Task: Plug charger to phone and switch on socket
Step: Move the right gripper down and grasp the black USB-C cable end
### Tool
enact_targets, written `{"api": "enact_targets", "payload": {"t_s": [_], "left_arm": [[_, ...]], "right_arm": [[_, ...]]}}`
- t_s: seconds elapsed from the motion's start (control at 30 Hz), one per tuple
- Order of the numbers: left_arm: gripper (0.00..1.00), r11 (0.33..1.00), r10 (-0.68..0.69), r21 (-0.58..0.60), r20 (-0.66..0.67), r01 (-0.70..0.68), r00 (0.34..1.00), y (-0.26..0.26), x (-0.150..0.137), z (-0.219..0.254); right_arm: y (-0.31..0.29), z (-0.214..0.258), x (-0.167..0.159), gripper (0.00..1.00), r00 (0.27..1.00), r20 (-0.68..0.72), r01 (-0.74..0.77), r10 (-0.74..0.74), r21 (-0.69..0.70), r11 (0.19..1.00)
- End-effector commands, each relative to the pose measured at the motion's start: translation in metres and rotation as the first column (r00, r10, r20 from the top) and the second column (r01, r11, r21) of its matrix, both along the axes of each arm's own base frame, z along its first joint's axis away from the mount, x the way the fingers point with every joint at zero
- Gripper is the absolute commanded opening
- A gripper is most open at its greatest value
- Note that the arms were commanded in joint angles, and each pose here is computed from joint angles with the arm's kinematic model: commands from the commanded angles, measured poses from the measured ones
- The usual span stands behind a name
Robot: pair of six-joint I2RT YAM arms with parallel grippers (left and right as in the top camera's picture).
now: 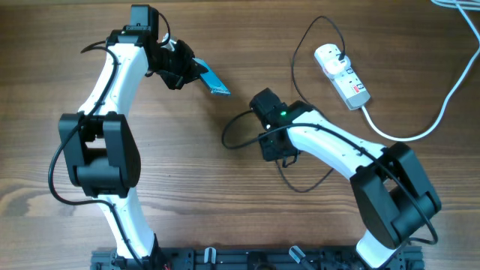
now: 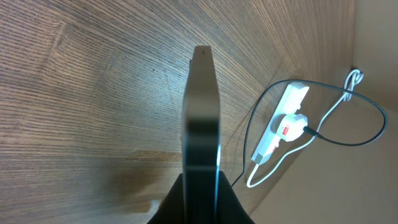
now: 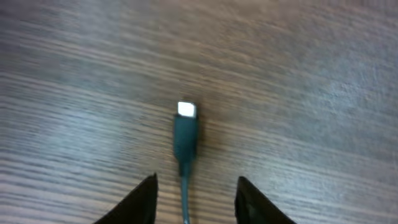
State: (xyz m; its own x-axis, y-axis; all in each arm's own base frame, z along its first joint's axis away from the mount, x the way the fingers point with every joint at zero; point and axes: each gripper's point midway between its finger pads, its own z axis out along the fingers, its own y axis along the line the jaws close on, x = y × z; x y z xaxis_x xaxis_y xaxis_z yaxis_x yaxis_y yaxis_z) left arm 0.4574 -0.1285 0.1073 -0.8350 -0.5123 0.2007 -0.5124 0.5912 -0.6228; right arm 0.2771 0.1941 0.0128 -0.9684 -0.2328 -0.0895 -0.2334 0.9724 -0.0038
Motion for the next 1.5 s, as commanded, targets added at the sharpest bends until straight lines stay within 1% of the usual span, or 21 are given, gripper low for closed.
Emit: {"api": "enact_targets", "payload": {"t_s": [0.0, 0.17, 0.23, 0.3, 0.33, 0.4, 0.47, 0.73, 0.77, 0.8, 0.87, 1.07, 1.17, 1.23, 1.3, 1.33, 1.37, 1.47], "left_arm": [[0.04, 1.000, -0.014, -0.009, 0.054, 0.014, 0.998, 0.001, 0.001, 0.019], [0.04, 1.000, -0.014, -0.009, 0.049, 0.014, 0.999, 0.001, 0.000, 0.018], [0.04, 1.000, -0.014, -0.010, 0.049, 0.014, 0.999, 0.001, 0.000, 0.018], [0.04, 1.000, -0.013, -0.010, 0.049, 0.014, 0.999, 0.001, 0.000, 0.018], [0.04, 1.000, -0.013, -0.010, 0.050, 0.014, 0.999, 0.001, 0.000, 0.018], [0.04, 1.000, -0.013, -0.010, 0.049, 0.014, 0.999, 0.001, 0.000, 0.018], [0.04, 1.000, -0.013, -0.010, 0.049, 0.014, 0.999, 0.001, 0.000, 0.018], [0.04, 1.000, -0.013, -0.010, 0.050, 0.014, 0.999, 0.001, 0.000, 0.018], [0.04, 1.000, -0.013, -0.010, 0.050, 0.014, 0.999, 0.001, 0.000, 0.018], [0.04, 1.000, -0.013, -0.009, 0.050, 0.013, 0.999, 0.001, 0.000, 0.018], [0.04, 1.000, -0.013, -0.010, 0.050, 0.014, 0.999, 0.001, 0.000, 0.018], [0.04, 1.000, -0.013, -0.010, 0.050, 0.014, 0.999, 0.001, 0.000, 0.018], [0.04, 1.000, -0.014, -0.010, 0.050, 0.014, 0.999, 0.001, 0.000, 0.018], [0.04, 1.000, -0.014, -0.010, 0.050, 0.014, 0.999, 0.001, 0.000, 0.018], [0.04, 1.000, -0.014, -0.010, 0.050, 0.014, 0.999, 0.001, 0.000, 0.018], [0.04, 1.000, -0.014, -0.010, 0.050, 0.014, 0.999, 0.001, 0.000, 0.018], [0.04, 1.000, -0.014, -0.010, 0.050, 0.014, 0.999, 0.001, 0.000, 0.018], [0.04, 1.000, -0.014, -0.010, 0.050, 0.014, 0.999, 0.001, 0.000, 0.018]], "right_arm": [[-0.001, -0.006, 0.001, 0.37, 1.000, 0.018, 0.008, -0.008, -0.031, 0.999], [-0.004, -0.013, -0.003, 0.38, 1.000, 0.014, 0.017, -0.016, -0.034, 0.999], [-0.003, -0.018, -0.005, 0.42, 1.000, 0.012, 0.016, -0.015, -0.023, 1.000], [-0.001, -0.019, -0.004, 0.43, 1.000, 0.014, 0.015, -0.015, -0.013, 1.000], [-0.001, -0.019, -0.003, 0.40, 1.000, 0.019, 0.016, -0.015, -0.011, 1.000], [0.001, -0.019, -0.001, 0.39, 1.000, 0.028, 0.013, -0.013, -0.005, 1.000], [0.000, -0.021, 0.001, 0.32, 0.999, 0.034, 0.014, -0.014, -0.012, 1.000], [-0.005, -0.041, -0.009, 0.33, 1.000, -0.030, 0.009, -0.010, -0.052, 0.999], [-0.005, -0.041, -0.010, 0.32, 0.999, -0.031, 0.008, -0.010, -0.053, 0.999], [-0.005, -0.041, -0.009, 0.27, 0.999, -0.030, 0.008, -0.010, -0.053, 0.999], [-0.005, -0.041, -0.010, 0.20, 0.999, -0.032, 0.011, -0.013, -0.053, 0.999], [-0.004, -0.041, -0.012, 0.17, 0.999, -0.042, 0.009, -0.011, -0.047, 0.999], [-0.004, -0.041, -0.012, 0.12, 0.999, -0.043, 0.009, -0.011, -0.049, 0.999], [-0.004, -0.041, -0.012, 0.12, 0.999, -0.043, 0.009, -0.011, -0.049, 0.999], [-0.004, -0.041, -0.012, 0.13, 0.999, -0.043, 0.010, -0.012, -0.049, 0.999], [-0.005, -0.041, -0.013, 0.20, 0.999, -0.046, 0.009, -0.012, -0.050, 0.999], [-0.006, -0.041, -0.014, 0.33, 0.999, -0.051, 0.010, -0.013, -0.054, 0.999], [-0.009, -0.041, -0.018, 0.34, 0.997, -0.068, 0.020, -0.024, -0.067, 0.998]]}}
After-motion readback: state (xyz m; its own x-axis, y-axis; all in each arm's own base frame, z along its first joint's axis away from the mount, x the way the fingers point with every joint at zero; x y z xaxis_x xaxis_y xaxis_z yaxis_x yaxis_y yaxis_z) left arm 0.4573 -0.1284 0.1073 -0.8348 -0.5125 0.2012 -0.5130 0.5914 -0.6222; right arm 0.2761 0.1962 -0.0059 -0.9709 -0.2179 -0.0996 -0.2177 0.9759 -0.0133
